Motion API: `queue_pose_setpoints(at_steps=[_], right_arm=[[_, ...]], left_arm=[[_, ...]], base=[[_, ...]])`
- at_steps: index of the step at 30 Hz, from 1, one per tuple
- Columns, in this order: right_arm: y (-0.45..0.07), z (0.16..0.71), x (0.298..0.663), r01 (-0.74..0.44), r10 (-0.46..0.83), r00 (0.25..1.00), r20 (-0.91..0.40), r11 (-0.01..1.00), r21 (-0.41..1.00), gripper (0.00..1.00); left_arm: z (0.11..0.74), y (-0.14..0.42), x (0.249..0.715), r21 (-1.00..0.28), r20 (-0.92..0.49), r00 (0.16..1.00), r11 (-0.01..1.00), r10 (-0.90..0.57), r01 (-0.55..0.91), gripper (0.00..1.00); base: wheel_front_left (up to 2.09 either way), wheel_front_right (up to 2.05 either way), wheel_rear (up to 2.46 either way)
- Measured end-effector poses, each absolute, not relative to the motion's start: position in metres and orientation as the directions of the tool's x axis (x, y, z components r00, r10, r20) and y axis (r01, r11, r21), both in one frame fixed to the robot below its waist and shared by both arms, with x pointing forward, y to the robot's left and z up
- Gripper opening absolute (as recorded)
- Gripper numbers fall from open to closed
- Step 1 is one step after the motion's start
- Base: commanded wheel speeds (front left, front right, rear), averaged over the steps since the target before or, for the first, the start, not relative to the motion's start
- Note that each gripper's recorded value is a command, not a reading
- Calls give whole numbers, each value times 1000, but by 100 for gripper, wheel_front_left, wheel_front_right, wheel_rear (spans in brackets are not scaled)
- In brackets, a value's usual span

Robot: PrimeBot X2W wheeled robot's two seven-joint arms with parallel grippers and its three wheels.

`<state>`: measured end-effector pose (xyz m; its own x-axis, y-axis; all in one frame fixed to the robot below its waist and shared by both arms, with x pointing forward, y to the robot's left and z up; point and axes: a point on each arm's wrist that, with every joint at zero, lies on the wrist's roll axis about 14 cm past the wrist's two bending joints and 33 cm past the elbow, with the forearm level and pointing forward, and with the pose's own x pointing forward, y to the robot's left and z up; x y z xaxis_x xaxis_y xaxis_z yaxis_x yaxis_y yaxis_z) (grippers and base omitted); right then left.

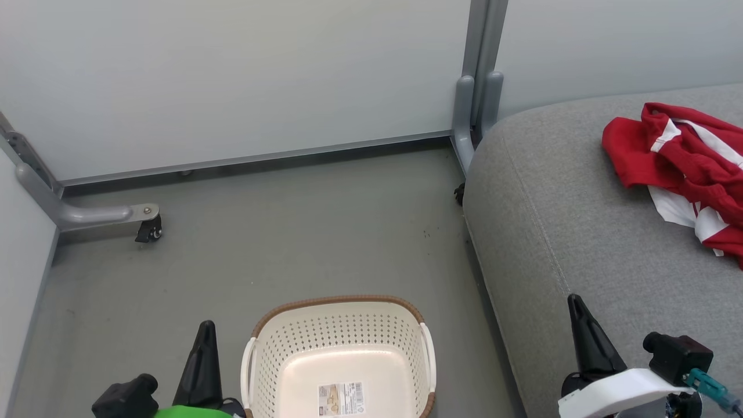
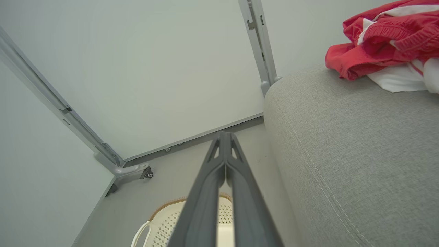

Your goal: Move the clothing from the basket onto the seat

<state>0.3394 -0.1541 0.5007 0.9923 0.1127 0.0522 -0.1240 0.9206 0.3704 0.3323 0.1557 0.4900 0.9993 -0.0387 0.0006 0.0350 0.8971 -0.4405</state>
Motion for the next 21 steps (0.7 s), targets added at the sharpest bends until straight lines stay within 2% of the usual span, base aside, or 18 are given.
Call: queue_pose_setpoints(at_steps=[21], right_arm=[[-171, 499, 353, -46, 48, 999, 15, 758, 650, 0]], left_arm=[[486, 172, 347, -685, -48, 999, 728, -4, -30, 0]], base=[[0, 0, 0]])
